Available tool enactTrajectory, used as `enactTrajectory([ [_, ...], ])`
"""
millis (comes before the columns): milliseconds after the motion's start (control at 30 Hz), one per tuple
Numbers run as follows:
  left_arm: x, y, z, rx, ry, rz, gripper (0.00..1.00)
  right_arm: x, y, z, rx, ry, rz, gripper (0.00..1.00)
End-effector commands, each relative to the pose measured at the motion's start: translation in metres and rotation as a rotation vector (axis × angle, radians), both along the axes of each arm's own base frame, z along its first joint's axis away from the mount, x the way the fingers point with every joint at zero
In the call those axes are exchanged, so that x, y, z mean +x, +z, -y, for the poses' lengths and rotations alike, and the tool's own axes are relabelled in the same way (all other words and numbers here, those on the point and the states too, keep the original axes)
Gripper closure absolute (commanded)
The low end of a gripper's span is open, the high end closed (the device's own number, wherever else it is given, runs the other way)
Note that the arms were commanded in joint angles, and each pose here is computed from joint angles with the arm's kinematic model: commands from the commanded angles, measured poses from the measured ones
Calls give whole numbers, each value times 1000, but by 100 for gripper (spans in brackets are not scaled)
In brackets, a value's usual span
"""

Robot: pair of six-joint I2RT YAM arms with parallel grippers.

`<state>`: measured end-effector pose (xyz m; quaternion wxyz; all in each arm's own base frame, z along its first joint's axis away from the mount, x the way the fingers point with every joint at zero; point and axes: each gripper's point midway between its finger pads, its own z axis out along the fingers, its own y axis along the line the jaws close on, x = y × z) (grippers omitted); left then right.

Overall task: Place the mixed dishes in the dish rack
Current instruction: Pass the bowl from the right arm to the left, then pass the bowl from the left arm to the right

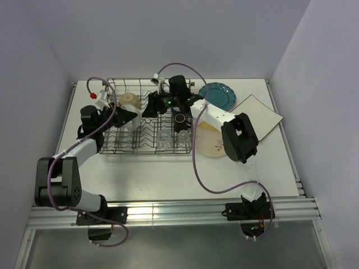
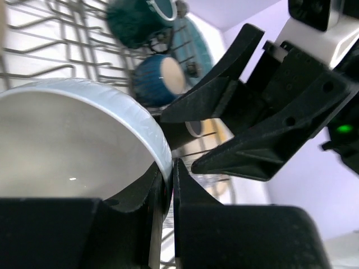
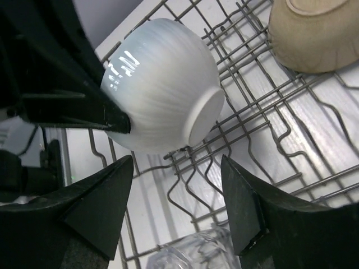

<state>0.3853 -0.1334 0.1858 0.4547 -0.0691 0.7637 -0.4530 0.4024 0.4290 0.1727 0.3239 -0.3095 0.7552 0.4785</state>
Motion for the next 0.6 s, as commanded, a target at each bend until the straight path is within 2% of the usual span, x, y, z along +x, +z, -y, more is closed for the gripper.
enactTrajectory([
  [0, -1, 56, 5, -175, -74, 161, 95, -13, 49, 3, 60, 127, 200, 28],
  [300, 6, 67, -10, -370, -12, 143, 96, -13, 45, 6, 13, 172, 392, 10],
  [433, 8, 69, -13, -431, 0, 142, 96, -11, 53, 1, 13, 97, 424, 1],
  [567, 10, 67, -14, -453, 9, 131, 96, -12, 62, -9, -36, -72, 481, 0],
])
